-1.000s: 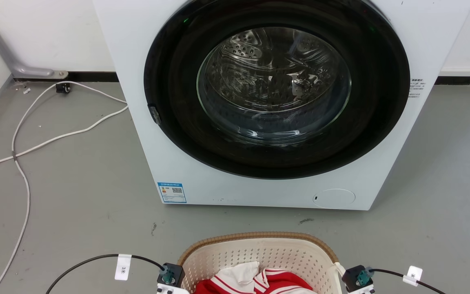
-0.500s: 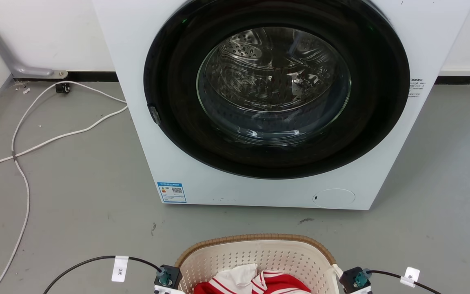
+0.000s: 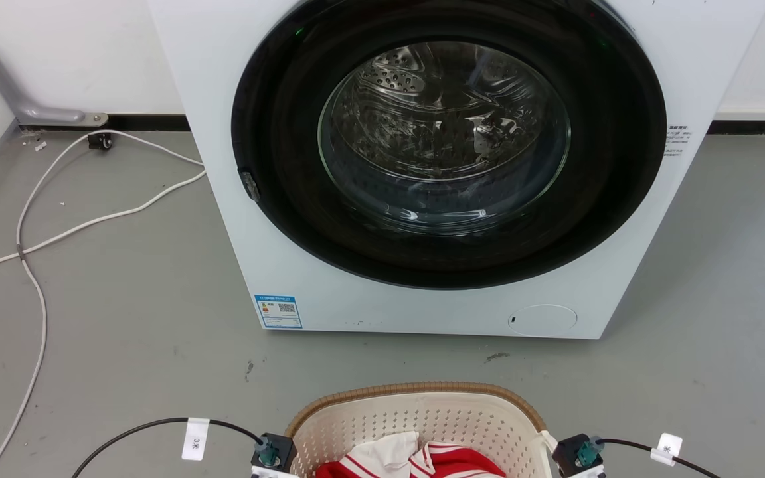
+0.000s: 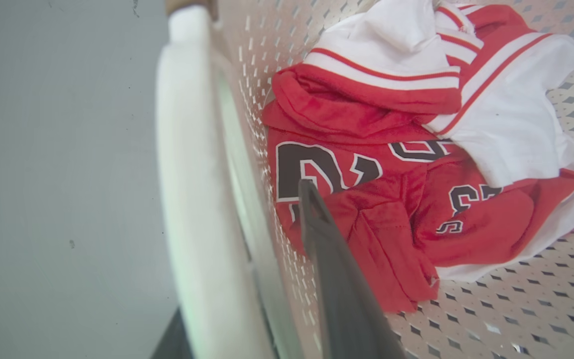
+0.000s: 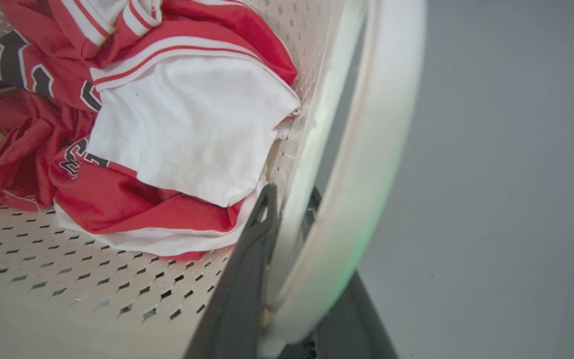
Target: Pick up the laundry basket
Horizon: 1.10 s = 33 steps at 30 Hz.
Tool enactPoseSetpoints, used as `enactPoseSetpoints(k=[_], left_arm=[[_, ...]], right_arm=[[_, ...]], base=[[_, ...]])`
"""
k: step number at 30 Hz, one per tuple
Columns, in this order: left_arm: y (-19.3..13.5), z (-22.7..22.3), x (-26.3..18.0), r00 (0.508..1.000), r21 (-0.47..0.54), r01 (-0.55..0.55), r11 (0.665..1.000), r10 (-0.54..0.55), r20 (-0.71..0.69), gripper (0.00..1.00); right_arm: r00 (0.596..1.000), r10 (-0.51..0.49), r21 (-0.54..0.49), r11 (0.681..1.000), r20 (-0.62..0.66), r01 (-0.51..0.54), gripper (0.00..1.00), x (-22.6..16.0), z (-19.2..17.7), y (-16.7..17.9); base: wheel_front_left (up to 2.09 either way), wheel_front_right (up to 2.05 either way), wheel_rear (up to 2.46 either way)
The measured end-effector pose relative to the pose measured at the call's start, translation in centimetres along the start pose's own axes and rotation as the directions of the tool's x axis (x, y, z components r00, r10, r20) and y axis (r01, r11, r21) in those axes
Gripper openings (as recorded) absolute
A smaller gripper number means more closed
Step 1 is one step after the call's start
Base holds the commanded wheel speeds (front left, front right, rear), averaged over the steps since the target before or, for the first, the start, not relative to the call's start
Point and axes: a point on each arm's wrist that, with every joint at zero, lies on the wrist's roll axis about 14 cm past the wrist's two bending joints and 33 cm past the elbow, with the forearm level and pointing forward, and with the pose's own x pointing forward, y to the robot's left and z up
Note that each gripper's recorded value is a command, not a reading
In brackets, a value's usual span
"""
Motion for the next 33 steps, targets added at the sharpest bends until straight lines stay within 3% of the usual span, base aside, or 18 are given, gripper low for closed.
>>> enactPoseSetpoints(k=[33], left_arm=[[-0.08, -0.26, 0.27, 1.000, 0.000, 0.010, 1.000, -0.010, -0.014, 0.00]], right_arm=[[1.000, 0.011, 0.005, 1.000, -0.026, -0.011, 0.00, 0.23, -0.47, 0.11]], base=[[0.00, 0.00, 0.00]])
